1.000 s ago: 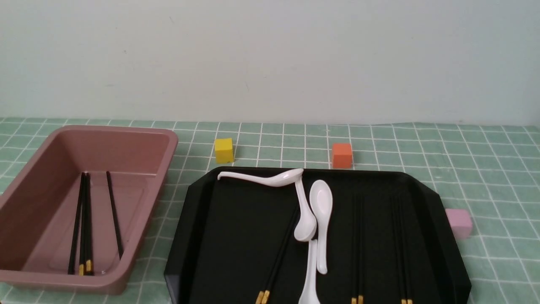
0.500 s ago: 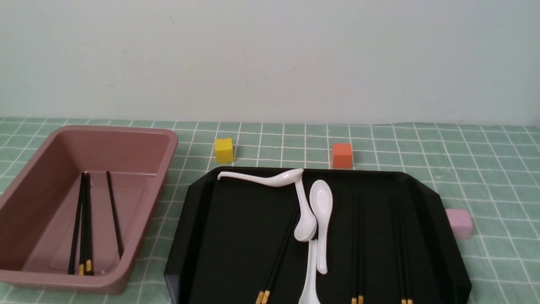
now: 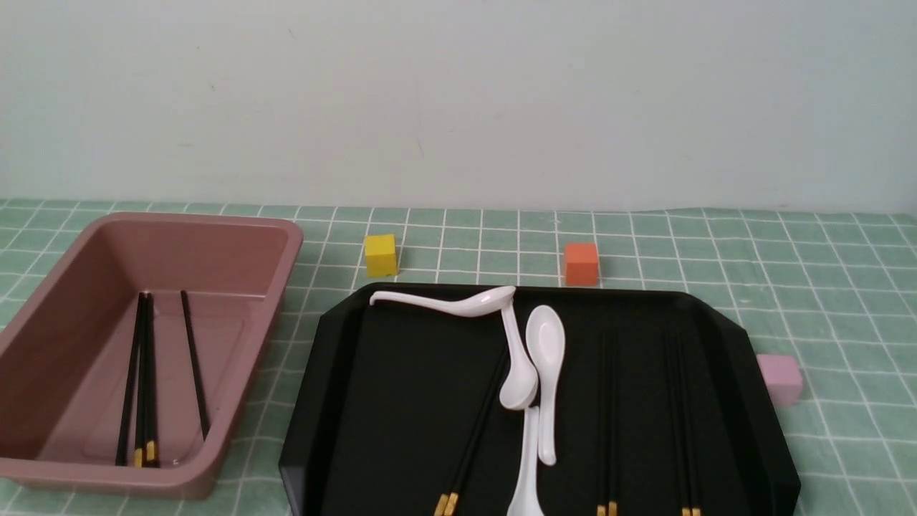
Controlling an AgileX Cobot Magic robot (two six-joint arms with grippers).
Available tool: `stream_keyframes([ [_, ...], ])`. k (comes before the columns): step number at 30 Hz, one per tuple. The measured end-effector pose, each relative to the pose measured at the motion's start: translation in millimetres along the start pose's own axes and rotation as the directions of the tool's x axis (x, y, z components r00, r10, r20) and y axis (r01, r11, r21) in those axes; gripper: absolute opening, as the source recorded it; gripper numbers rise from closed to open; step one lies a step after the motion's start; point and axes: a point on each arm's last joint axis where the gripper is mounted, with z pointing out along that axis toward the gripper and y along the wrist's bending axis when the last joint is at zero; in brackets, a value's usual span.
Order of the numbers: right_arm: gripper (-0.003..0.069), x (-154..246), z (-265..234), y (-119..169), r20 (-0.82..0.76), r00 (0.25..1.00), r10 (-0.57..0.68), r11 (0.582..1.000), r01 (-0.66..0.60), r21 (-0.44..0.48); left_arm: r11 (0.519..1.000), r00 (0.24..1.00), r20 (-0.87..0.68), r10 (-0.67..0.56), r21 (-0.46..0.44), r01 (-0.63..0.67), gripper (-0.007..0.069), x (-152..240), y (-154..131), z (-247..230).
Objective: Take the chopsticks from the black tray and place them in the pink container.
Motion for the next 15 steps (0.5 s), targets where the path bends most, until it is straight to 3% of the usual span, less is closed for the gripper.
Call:
stream_keyframes([
  [15,0.0239,0.0,0.0,0.0,0.000,1.000,0.000,1.000,0.000,0.000,1.000,1.000,0.000,0.000,0.000,0.000,0.0029,0.0,0.0,0.0],
])
